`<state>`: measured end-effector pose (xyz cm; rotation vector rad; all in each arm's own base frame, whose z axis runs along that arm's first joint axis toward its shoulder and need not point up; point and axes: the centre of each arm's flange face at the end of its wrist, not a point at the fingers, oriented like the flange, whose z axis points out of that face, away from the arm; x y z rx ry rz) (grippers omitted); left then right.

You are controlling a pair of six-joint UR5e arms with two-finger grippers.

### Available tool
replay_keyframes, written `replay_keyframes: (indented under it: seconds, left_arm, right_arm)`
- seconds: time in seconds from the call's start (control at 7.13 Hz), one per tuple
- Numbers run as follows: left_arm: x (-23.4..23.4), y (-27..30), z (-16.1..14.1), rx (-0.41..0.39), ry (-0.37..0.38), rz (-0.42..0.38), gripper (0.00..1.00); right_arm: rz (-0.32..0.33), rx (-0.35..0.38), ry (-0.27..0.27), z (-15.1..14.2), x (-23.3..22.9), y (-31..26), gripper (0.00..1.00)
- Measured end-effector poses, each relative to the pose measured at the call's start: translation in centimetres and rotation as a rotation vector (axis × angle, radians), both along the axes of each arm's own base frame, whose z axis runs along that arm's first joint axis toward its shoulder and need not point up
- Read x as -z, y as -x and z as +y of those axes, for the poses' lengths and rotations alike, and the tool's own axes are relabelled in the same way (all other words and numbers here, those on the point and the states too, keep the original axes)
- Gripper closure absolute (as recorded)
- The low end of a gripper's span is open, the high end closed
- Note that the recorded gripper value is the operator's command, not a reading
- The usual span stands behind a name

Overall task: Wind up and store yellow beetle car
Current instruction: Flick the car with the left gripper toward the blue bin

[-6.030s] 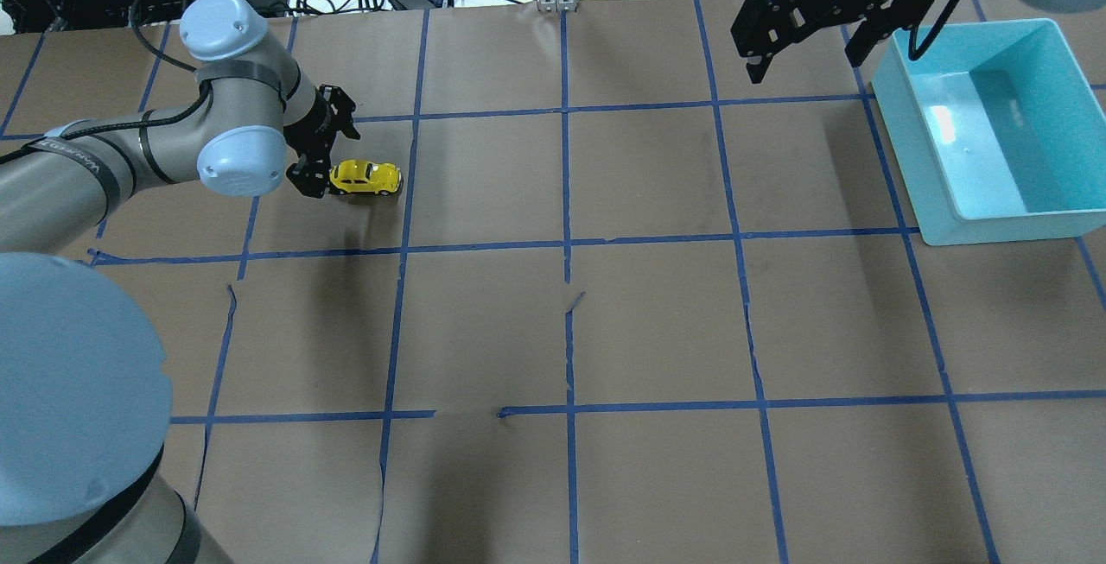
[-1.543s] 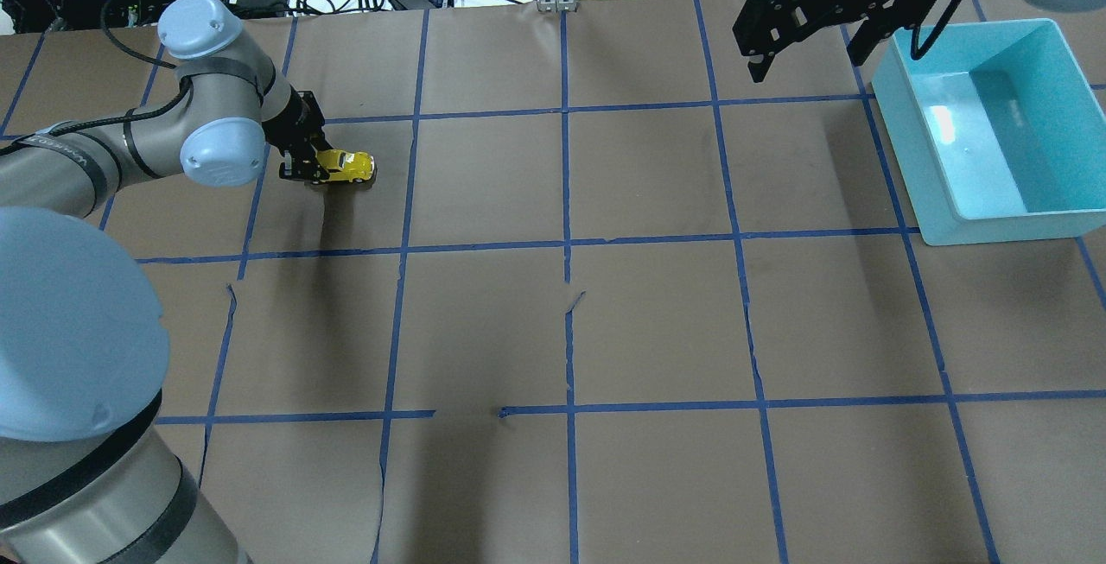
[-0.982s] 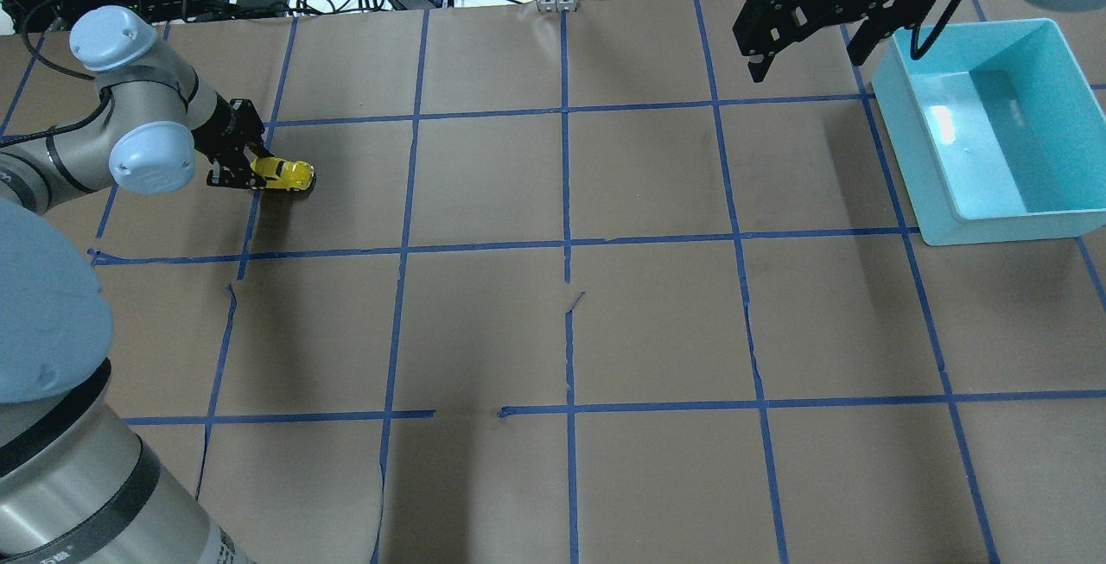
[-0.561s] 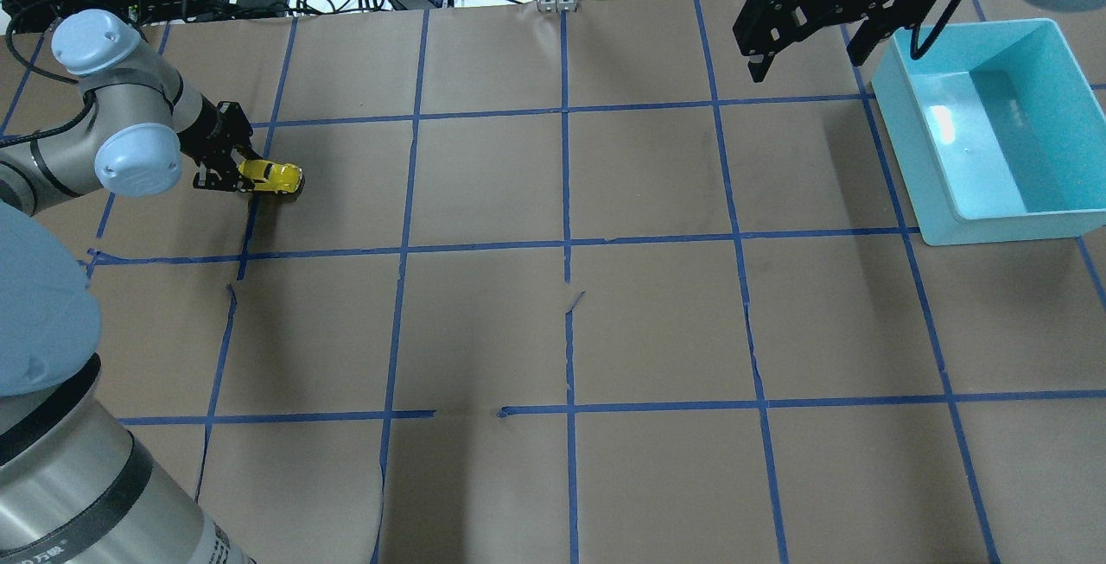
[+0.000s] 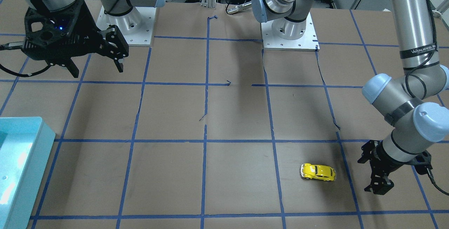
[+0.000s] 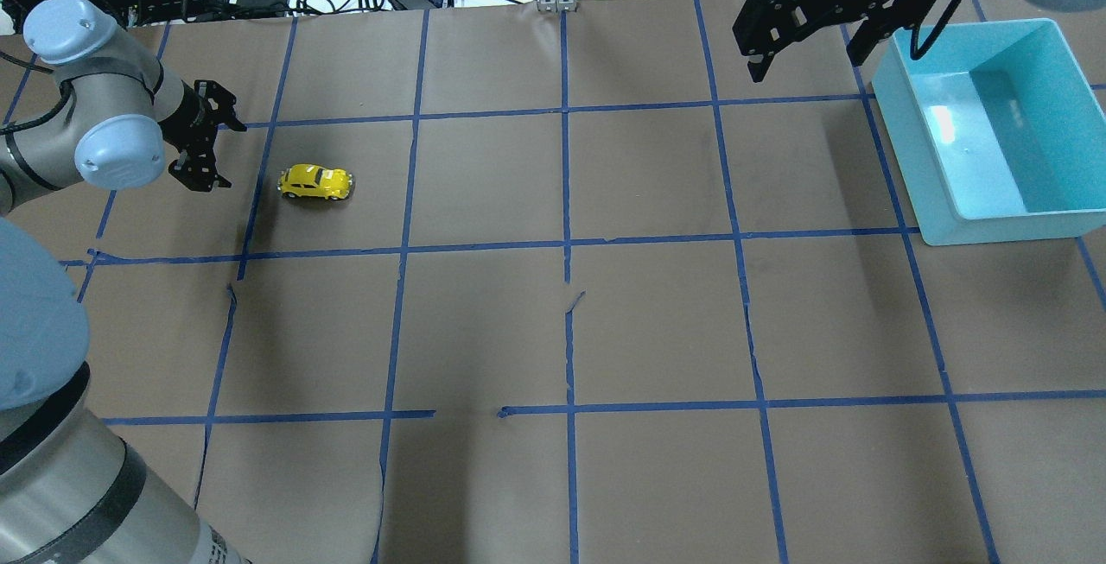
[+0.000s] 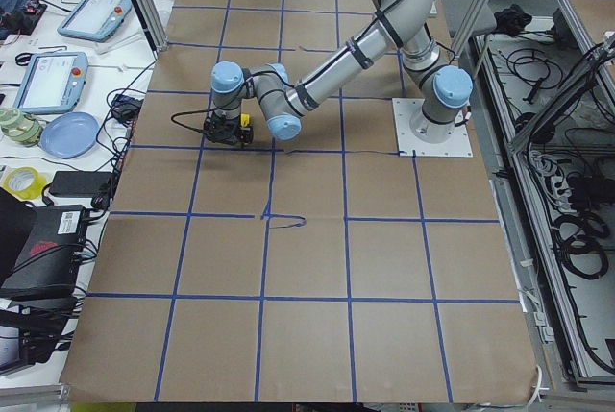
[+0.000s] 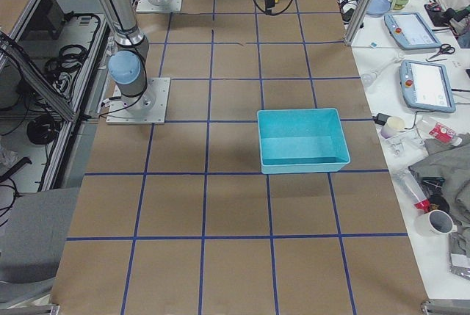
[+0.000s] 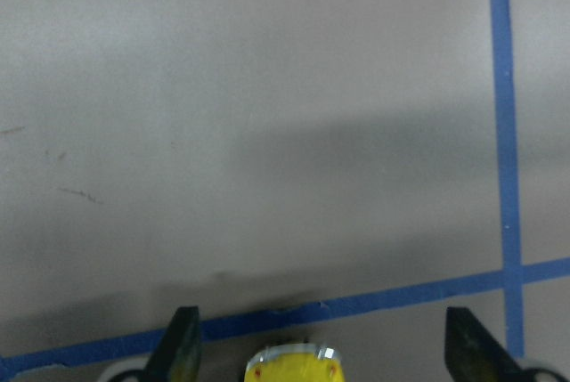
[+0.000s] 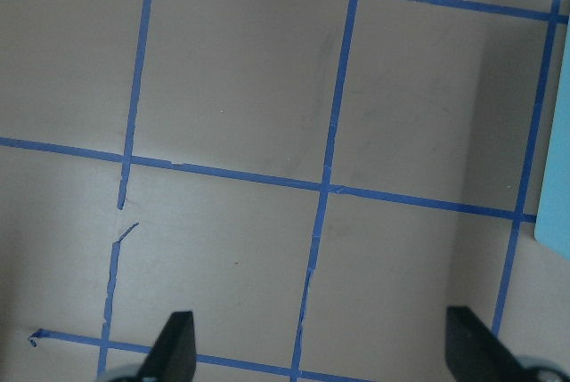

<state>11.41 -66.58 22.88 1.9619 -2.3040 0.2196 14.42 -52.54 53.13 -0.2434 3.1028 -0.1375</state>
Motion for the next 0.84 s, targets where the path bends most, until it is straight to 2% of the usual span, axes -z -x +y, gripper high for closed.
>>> replay_keyframes:
  seconds: [0.14,0.56,0.84]
  left_arm:
    - [-1.7,0.7,0.1,0.083,0.02,-0.022,0.0]
    - [-8.9,6.8,0.9,0.426,0.069,-0.103,0.0]
    - [-13.6,9.5,2.8,0.563,0.02,-0.099,0.0]
  right_arm:
    - [0.0,0.0,0.0,0.0,0.0,0.0,0.0]
    - [-0.001,0.0,0.0,0.0,0.0,0.0,0.0]
    - [-0.001,0.0,0.0,0.0,0.0,0.0,0.0]
